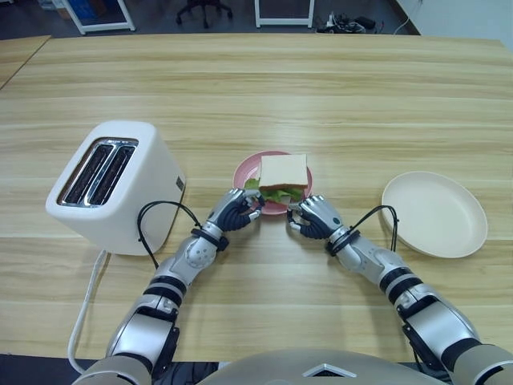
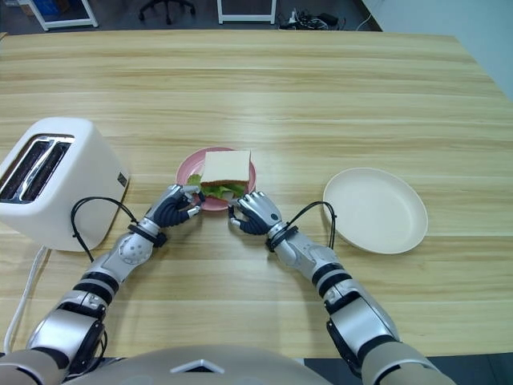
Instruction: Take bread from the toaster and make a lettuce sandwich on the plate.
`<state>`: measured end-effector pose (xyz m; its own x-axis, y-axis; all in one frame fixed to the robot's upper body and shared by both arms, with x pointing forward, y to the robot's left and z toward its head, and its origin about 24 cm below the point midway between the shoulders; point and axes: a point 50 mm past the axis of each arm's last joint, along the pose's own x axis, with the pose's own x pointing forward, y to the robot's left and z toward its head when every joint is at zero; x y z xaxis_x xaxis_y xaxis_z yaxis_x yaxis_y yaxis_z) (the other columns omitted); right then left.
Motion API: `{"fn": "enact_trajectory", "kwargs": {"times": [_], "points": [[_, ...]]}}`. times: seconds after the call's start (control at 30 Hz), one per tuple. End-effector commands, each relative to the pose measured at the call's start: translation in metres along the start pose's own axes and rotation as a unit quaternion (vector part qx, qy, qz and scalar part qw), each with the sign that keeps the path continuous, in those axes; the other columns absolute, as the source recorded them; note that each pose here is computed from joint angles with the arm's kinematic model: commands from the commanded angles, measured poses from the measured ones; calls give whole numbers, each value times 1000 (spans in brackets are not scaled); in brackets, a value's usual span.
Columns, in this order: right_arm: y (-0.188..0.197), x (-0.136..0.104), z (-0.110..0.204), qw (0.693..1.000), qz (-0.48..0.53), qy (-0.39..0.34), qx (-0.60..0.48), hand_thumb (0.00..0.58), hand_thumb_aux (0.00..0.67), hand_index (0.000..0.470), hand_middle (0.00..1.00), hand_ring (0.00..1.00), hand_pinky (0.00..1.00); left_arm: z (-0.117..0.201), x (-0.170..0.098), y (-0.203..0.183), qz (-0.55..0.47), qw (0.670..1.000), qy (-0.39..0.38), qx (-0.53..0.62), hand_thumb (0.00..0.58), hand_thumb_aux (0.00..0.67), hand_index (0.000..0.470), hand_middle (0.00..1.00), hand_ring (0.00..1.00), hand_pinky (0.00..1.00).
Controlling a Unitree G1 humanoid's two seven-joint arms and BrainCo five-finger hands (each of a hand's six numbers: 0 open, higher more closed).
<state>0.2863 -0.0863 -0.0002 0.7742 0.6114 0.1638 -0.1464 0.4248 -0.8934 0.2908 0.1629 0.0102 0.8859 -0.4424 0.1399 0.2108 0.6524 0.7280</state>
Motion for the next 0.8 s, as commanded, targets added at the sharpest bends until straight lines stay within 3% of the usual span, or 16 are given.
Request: {"fn": "enact_trajectory", "kwargs": {"times": [0.03,0.17,0.2,0.23,0.27,0.4,0.47,0.57,0.63,0.67,0.7,0.8], "points": [[-7,4,0,1000,-26,-4,6,580,670,470,1000,1000,1000,-1,5,0,15,1000,-5,13,580,670,470,1000,1000,1000],[-22,-19,19,994,-87,-67,23,580,670,470,1000,1000,1000,23,-14,19,90,990,-112,-11,580,670,470,996,996,996],[-27,-28,27,991,-100,-84,29,578,633,444,663,663,663,37,-23,24,109,982,-151,-16,580,670,470,906,906,906],[-31,-38,36,988,-114,-101,31,505,428,300,71,71,71,53,-34,28,125,973,-191,-23,580,670,470,792,792,792],[-35,-46,44,985,-124,-113,32,0,0,0,0,0,0,68,-44,32,137,965,-222,-29,580,670,470,671,671,671],[-36,-72,64,982,-129,-130,41,0,0,0,0,0,0,101,-68,36,136,951,-276,-24,580,670,470,314,314,314],[-30,-78,69,983,-117,-131,54,0,0,0,0,0,0,102,-73,29,94,958,-268,-32,580,670,470,278,278,278],[-22,-84,74,981,-114,-130,83,0,0,0,0,0,0,106,-91,5,-25,959,-280,-43,580,670,470,318,318,318],[-22,-83,77,977,-139,-124,107,0,0,0,0,0,0,109,-93,3,-29,957,-283,-56,580,670,470,286,286,286],[-24,-82,78,973,-157,-124,115,0,0,0,0,0,0,110,-90,5,-5,958,-276,-73,547,510,358,78,78,78],[-28,-81,79,969,-178,-121,124,0,0,0,0,0,0,110,-87,9,21,959,-268,-91,0,0,0,0,0,0],[-41,-77,77,952,-246,-107,146,0,0,0,0,0,0,108,-80,15,84,957,-244,-135,0,0,0,0,0,0]]}}
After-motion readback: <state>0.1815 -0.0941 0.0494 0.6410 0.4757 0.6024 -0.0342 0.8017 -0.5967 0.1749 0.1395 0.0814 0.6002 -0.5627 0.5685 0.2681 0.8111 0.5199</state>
